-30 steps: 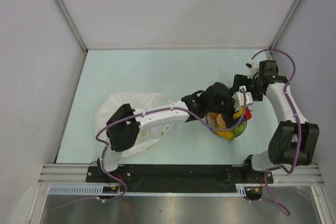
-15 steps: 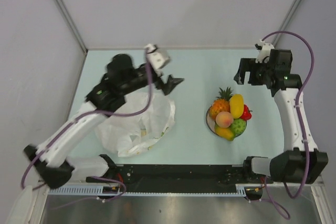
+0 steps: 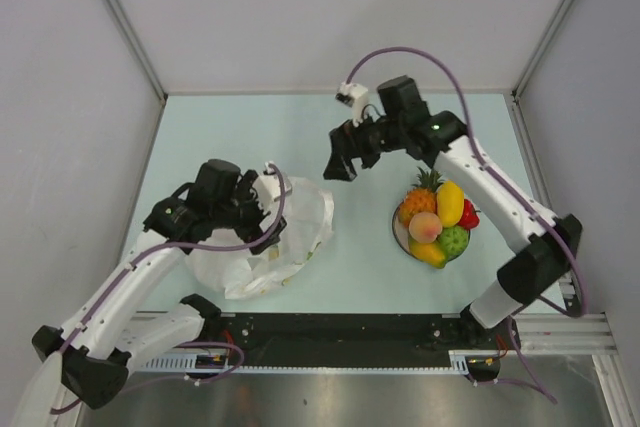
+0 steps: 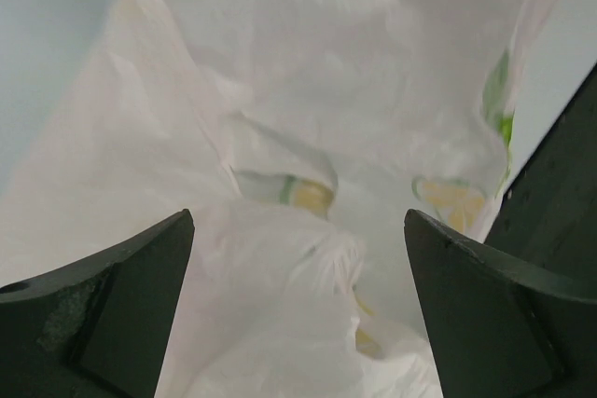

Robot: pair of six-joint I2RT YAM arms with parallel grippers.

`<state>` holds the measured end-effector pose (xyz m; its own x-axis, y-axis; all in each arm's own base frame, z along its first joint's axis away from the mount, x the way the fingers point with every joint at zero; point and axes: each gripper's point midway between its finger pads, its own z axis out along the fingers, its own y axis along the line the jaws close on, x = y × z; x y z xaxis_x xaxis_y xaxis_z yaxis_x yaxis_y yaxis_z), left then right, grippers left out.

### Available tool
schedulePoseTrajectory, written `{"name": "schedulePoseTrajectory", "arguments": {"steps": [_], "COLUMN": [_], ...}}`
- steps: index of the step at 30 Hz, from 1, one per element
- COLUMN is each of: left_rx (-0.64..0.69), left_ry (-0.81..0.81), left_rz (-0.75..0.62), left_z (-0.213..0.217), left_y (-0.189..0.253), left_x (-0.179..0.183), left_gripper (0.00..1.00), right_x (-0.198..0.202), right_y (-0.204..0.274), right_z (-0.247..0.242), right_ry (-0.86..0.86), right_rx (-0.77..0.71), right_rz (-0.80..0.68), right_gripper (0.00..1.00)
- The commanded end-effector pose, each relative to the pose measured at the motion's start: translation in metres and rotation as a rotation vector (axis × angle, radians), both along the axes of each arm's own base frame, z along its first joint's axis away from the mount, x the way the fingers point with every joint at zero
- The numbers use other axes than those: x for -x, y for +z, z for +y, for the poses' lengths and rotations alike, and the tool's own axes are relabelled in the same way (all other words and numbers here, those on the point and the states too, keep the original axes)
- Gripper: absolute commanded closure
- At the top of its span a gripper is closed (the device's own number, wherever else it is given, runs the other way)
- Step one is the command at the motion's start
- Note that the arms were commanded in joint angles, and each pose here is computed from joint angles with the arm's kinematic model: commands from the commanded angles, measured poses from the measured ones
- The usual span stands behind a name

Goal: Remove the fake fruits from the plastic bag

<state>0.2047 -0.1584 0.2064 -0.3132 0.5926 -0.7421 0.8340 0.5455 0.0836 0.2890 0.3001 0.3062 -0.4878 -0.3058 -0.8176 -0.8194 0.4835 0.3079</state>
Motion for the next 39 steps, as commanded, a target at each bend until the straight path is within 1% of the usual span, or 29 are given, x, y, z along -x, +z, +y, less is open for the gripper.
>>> {"name": "schedulePoseTrajectory", "arguments": {"steps": [1,2,4,6,7,9,11,12,15,17,18,19,20,21,22,23,24,25,27,28,29,31,32,33,34,35,37,38,39], "left_rx": [-0.154,-0.192,-0.284,-0.338,-0.371,-0.381,-0.391,-0.412,-0.498,-0.589,-0.616,-0.639,-0.674,-0.694,-0.710,-0.729,-0.724,-0.711,-0.616,-0.579,-0.492,-0.417,-0.321,-0.285,-0.248,-0.161,-0.111,-0.063,-0.042], "left_ry": [-0.131,-0.132,-0.128,-0.128,-0.108,-0.095,-0.104,-0.113,-0.118,-0.101,-0.119,-0.127,-0.131,-0.141,-0.142,-0.141,-0.131,-0.122,-0.096,-0.085,-0.053,-0.024,0.028,0.037,0.068,0.086,0.110,0.128,0.139], "left_rz": [0.046,0.079,0.126,0.150,0.134,0.108,0.118,0.148,0.164,0.114,0.082,0.071,0.060,0.055,0.061,0.067,0.065,0.054,-0.010,-0.036,-0.092,-0.142,-0.232,-0.237,-0.271,-0.346,-0.403,-0.465,-0.490], "left_z": [0.027,0.031,0.046,0.056,0.062,0.062,0.061,0.061,0.071,0.083,0.086,0.088,0.093,0.096,0.098,0.100,0.099,0.096,0.077,0.069,0.052,0.035,0.022,0.011,0.008,-0.002,-0.010,-0.011,-0.010], "left_y": [-0.032,-0.042,-0.061,-0.079,-0.083,-0.089,-0.093,-0.099,-0.110,-0.113,-0.111,-0.112,-0.112,-0.111,-0.112,-0.108,-0.105,-0.100,-0.074,-0.062,-0.033,-0.003,0.044,0.056,0.077,0.121,0.152,0.182,0.194], "left_x": [0.035,0.035,0.040,0.043,0.039,0.030,0.028,0.028,0.026,0.018,0.015,0.014,0.012,0.011,0.011,0.010,0.008,0.005,-0.010,-0.017,-0.033,-0.051,-0.071,-0.083,-0.094,-0.103,-0.116,-0.118,-0.117], "left_gripper": [0.00,0.00,0.00,0.00,0.00,0.00,0.00,0.00,0.00,0.00,0.00,0.00,0.05,0.28,0.43,0.62,0.94,1.00,1.00,1.00,1.00,1.00,1.00,1.00,1.00,1.00,1.00,1.00,0.99], "right_x": [0.032,0.035,0.038,0.035,0.033,0.029,0.032,0.033,0.042,0.044,0.047,0.048,0.050,0.050,0.050,0.051,0.048,0.044,0.034,0.025,0.010,-0.016,-0.039,-0.055,-0.068,-0.083,-0.095,-0.097,-0.096], "right_y": [-0.042,-0.052,-0.068,-0.077,-0.084,-0.086,-0.083,-0.083,-0.082,-0.083,-0.089,-0.090,-0.090,-0.091,-0.089,-0.090,-0.088,-0.082,-0.077,-0.064,-0.055,-0.043,-0.012,-0.008,0.009,0.036,0.056,0.066,0.074], "right_z": [0.031,0.033,0.034,0.030,0.030,0.028,0.030,0.030,0.030,0.029,0.028,0.028,0.027,0.028,0.027,0.027,0.028,0.027,0.027,0.029,0.025,0.024,0.020,0.019,0.016,0.010,0.006,0.004,0.004], "right_ry": [0.107,0.098,0.091,0.059,0.051,0.030,0.046,0.050,0.073,0.076,0.078,0.078,0.079,0.086,0.098,0.105,0.109,0.115,0.098,0.094,0.057,0.026,0.001,-0.018,-0.030,-0.047,-0.055,-0.053,-0.045], "right_rx": [0.055,0.099,0.134,0.156,0.165,0.153,0.131,0.128,0.120,0.121,0.127,0.125,0.120,0.111,0.093,0.085,0.070,0.041,0.011,-0.017,-0.035,-0.065,-0.115,-0.128,-0.151,-0.184,-0.202,-0.212,-0.221], "right_rz": [0.186,0.185,0.231,0.268,0.289,0.318,0.333,0.337,0.346,0.353,0.372,0.380,0.389,0.395,0.414,0.427,0.428,0.434,0.452,0.428,0.403,0.361,0.282,0.260,0.210,0.135,0.063,0.030,0.008], "right_gripper": [0.00,0.00,0.00,0.00,0.00,0.03,0.05,0.05,0.05,0.05,0.08,0.17,0.24,0.32,0.46,0.53,0.59,0.70,0.82,1.00,1.00,1.00,1.00,1.00,1.00,1.00,1.00,1.00,1.00]}}
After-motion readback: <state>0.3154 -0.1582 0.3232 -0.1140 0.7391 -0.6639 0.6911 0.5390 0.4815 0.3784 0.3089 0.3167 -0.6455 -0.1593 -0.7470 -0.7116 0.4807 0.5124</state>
